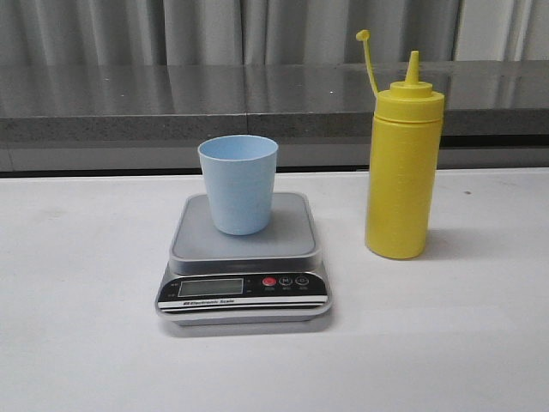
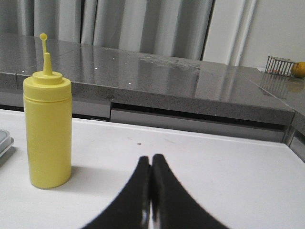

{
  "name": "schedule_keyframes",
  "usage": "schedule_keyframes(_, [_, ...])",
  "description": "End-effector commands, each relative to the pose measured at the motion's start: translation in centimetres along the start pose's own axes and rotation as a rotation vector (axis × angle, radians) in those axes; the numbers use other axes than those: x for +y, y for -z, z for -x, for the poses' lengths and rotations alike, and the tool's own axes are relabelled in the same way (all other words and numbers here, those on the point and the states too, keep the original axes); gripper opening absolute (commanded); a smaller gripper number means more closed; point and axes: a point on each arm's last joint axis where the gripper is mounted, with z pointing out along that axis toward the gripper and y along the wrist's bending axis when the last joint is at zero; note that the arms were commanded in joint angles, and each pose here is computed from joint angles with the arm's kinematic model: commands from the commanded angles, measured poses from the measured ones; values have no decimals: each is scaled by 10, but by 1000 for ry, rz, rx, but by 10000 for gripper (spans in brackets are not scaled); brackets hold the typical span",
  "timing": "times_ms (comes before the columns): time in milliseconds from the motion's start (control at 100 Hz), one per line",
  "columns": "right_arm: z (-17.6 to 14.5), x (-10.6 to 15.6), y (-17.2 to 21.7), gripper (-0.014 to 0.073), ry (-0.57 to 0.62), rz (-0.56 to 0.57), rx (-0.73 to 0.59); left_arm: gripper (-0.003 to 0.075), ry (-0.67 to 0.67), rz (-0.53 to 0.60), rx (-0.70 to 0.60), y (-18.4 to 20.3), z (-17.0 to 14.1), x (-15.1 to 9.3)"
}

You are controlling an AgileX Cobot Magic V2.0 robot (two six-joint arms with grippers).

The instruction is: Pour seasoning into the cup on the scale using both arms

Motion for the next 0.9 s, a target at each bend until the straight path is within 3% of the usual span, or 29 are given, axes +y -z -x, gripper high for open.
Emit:
schedule_keyframes(0, [7, 0, 1, -120, 11, -7, -86, 328, 4, 3, -87, 1, 14, 0])
schedule_keyframes(150, [7, 0, 1, -120, 11, -7, -86, 86, 4, 3, -87, 1, 14, 0])
schedule_keyframes(240, [7, 0, 1, -120, 11, -7, -86, -20, 4, 3, -87, 1, 14, 0])
schedule_keyframes(450, [8, 0, 2, -120, 11, -7, -93, -18, 4, 3, -85, 1, 14, 0])
schedule_keyframes(680, [32, -1, 5, -120, -31, -8, -277, -18, 4, 3, -85, 1, 14, 0])
schedule_keyframes(890, [69, -5, 1, -120, -66, -11, -137, -18, 4, 3, -85, 1, 14, 0])
